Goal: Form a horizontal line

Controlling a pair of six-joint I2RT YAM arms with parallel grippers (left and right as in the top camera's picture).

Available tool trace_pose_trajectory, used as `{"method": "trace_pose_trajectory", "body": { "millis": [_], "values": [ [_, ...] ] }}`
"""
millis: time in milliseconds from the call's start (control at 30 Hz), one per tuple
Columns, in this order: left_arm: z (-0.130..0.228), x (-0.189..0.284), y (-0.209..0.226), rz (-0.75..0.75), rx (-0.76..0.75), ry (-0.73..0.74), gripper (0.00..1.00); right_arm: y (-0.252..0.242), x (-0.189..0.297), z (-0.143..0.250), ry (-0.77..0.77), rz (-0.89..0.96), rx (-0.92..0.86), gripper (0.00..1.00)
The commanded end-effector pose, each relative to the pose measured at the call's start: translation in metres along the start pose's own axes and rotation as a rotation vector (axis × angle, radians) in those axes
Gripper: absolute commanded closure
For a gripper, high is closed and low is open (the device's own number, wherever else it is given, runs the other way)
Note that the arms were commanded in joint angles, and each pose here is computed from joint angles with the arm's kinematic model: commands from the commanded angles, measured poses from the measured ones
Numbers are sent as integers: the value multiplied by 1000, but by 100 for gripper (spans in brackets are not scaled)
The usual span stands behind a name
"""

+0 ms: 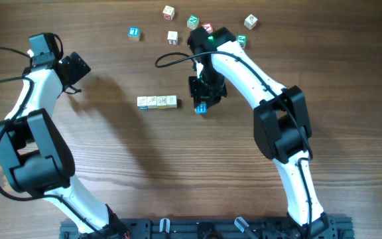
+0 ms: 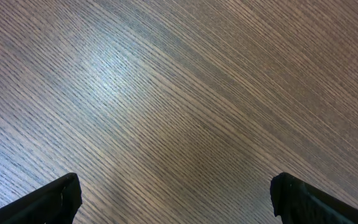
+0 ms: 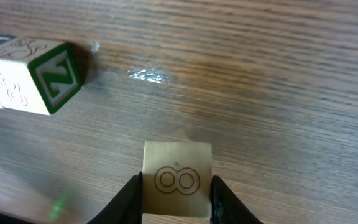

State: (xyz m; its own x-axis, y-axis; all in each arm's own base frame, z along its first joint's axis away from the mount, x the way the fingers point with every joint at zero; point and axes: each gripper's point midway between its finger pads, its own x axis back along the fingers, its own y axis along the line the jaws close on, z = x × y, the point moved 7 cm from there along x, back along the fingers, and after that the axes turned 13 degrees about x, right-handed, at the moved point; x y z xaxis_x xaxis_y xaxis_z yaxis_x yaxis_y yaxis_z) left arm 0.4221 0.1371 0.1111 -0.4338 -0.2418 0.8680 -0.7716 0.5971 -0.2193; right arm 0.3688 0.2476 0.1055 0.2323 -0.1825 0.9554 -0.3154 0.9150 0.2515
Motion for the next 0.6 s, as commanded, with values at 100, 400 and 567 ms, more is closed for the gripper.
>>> {"method": "trace_pose_trajectory", "body": {
  "millis": [100, 400, 567],
  "values": [
    [0, -3, 2, -11, -3, -3, 0, 0, -8, -5, -11, 46, 8, 87],
    [0, -3, 2, -11, -3, -3, 0, -3, -8, -10, -42, 82, 11, 84],
    [0, -3, 2, -11, -3, -3, 0, -3, -8, -14, -65, 79, 17, 80]
  ]
}}
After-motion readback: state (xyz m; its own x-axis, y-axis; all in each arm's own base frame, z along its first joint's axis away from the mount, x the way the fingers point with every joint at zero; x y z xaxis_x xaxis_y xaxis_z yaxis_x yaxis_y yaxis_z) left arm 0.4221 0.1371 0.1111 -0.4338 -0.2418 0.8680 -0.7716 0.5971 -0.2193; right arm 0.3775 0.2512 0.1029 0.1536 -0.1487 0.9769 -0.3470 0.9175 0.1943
